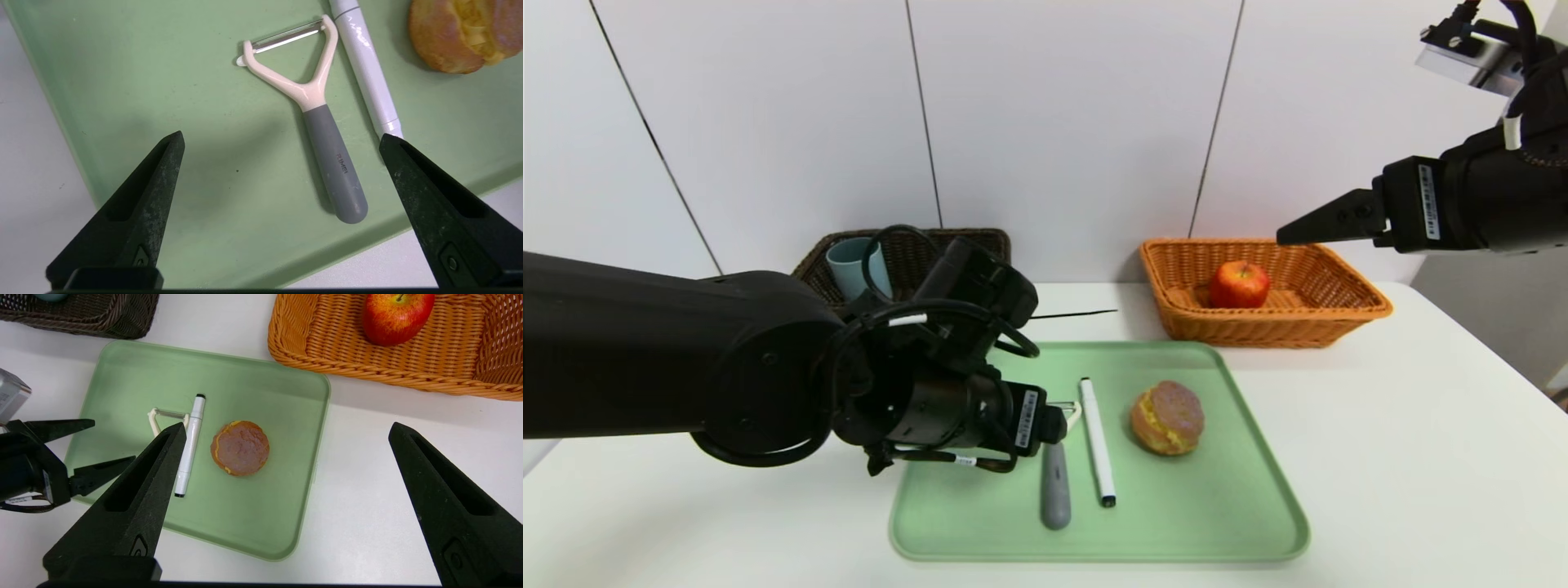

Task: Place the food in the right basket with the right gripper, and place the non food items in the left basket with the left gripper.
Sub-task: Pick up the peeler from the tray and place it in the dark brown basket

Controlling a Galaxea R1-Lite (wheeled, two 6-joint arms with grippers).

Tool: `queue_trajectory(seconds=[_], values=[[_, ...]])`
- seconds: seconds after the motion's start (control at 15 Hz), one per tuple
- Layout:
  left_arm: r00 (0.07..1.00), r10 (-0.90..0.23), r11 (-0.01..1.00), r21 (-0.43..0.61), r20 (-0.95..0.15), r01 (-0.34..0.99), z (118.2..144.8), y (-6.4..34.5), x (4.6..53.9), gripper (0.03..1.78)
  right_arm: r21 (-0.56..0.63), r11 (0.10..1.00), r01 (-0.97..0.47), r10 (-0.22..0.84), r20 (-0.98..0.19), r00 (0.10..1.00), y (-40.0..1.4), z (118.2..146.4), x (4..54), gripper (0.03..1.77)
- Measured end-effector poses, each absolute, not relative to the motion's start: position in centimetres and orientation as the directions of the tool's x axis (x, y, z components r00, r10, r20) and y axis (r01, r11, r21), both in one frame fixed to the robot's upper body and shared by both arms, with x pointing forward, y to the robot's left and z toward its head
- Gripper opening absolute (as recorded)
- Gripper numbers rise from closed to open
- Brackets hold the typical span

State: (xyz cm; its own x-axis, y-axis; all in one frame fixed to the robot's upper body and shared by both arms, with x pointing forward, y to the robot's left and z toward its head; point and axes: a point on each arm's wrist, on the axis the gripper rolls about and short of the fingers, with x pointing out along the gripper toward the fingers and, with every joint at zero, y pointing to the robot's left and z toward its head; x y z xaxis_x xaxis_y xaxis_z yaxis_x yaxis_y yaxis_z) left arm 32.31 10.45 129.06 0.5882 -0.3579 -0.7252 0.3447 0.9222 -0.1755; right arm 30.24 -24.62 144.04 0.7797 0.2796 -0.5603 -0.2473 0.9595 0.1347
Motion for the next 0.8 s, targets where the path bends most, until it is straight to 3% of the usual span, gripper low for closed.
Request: queue_trajectory(seconds=[0.2, 0.8], values=[[0.587, -0.306, 0.937, -0.129, -0.75, 0.324, 127.9, 9.6, 32.7, 1.69, 0.134, 0.958, -0.254, 0.285, -0.553, 0.783, -24.4, 143.7, 30.4, 1.71], [0.554, -0.272, 0.948, -0.119, -0.787, 0.296, 126.3, 8.4, 33.2, 1.69, 0.134, 0.953, -0.271, 0.299, -0.554, 0.777, -24.1, 143.6, 30.0, 1.71]])
